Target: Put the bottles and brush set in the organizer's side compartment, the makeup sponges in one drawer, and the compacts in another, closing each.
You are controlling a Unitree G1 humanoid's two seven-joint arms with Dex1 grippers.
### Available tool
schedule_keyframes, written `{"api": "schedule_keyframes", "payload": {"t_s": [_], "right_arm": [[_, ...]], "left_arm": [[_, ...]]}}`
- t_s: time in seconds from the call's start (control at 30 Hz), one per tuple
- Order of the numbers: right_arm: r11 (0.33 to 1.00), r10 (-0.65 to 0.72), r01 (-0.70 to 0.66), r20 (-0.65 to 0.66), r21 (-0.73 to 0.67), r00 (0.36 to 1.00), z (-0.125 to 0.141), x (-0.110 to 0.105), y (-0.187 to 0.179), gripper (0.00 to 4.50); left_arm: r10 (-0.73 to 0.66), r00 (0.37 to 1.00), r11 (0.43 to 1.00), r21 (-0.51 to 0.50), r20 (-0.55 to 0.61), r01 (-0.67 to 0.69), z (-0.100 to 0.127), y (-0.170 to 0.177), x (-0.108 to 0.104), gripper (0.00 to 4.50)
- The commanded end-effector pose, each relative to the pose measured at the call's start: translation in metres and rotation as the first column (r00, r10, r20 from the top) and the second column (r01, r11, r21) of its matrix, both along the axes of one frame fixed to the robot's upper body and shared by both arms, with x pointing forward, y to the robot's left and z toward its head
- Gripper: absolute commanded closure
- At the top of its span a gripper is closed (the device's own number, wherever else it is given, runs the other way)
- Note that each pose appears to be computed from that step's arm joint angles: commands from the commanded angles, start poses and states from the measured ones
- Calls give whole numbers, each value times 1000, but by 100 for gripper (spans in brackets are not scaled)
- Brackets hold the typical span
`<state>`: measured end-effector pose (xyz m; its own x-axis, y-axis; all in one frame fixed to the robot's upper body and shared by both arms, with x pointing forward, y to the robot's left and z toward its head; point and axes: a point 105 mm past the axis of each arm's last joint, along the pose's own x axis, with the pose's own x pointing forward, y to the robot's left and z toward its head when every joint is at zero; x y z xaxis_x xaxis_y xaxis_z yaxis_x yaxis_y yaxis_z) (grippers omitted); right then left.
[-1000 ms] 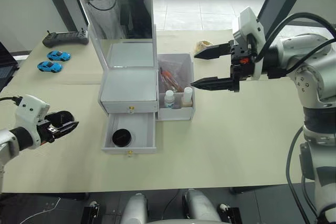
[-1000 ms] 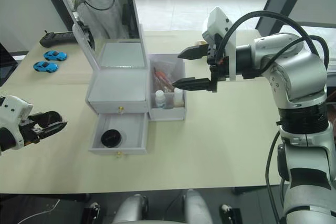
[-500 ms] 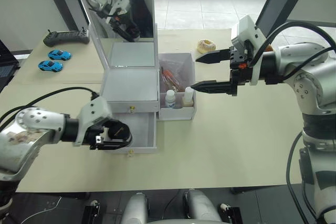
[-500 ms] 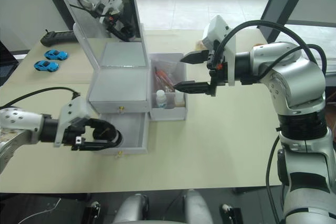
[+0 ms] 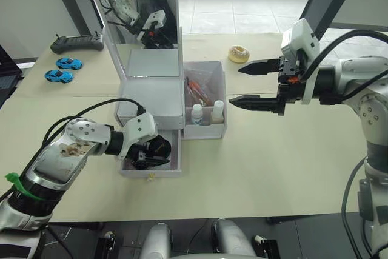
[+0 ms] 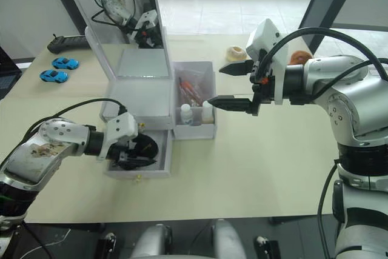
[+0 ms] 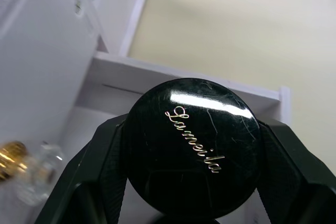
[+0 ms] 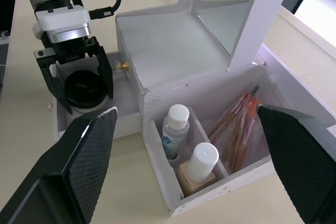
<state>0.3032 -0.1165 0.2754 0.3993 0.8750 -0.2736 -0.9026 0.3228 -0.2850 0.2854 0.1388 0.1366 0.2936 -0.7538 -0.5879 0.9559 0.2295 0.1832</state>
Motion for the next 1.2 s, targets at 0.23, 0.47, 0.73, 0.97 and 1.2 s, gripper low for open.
{"api": "schedule_keyframes", "payload": {"t_s": [0.23,0.47,0.73,0.97,1.2], "right_arm": [[999,-24,22,54,26,998,15,-5,-4,0],[1000,-22,21,53,22,998,15,-4,-3,0],[1000,4,-5,55,21,998,17,-7,2,0],[996,92,-93,74,8,993,23,-12,15,0],[988,154,-155,80,17,985,23,-6,27,0]], "left_arm": [[-55,998,998,14,-3,55,-4,-11,-1,157],[-37,999,999,6,-19,37,2,-11,1,4],[-27,993,996,-85,-114,17,36,0,-20,4],[-14,962,950,-304,-273,-73,84,14,-57,4],[128,881,929,-255,-456,-267,34,38,-98,62]]}}
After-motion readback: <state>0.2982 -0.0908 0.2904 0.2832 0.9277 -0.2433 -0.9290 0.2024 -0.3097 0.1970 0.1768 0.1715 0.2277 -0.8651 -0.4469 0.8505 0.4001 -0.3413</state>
